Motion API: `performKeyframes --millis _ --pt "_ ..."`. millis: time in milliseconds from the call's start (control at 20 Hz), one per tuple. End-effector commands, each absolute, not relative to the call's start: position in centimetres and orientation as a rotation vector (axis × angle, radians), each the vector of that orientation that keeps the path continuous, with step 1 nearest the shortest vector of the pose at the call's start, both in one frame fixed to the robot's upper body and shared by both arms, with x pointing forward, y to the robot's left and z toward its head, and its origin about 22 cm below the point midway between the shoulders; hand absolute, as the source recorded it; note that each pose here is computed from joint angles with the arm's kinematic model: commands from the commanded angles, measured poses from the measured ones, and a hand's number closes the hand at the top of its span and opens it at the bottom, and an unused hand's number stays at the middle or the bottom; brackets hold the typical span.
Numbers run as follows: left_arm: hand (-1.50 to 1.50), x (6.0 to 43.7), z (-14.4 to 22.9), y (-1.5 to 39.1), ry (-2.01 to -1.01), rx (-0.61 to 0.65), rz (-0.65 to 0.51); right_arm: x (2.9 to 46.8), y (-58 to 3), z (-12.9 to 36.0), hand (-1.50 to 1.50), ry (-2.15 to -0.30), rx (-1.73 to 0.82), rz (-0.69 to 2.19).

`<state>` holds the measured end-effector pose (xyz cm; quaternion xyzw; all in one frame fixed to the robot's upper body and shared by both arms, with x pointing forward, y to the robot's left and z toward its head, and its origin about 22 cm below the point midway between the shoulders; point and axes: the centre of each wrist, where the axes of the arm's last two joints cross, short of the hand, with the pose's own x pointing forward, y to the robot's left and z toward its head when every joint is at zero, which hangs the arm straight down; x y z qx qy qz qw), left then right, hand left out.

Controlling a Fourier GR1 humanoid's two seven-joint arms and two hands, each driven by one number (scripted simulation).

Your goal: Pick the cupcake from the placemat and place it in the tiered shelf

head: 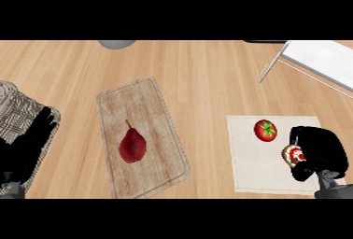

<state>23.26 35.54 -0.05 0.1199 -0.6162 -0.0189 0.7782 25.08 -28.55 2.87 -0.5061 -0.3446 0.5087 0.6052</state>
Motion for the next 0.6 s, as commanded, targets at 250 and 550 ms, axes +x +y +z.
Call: performKeyframes --millis 250,550 --pt "0.00 24.7 0.7 35.0 -1.327 0.247 -0.045 32.5 -26.0 6.5 1.50 -0.967 -1.115 0.864" --pt "0.00 23.5 -0.4 36.0 -1.326 0.261 -0.047 32.0 -24.1 14.2 1.50 -1.067 -1.170 0.747"
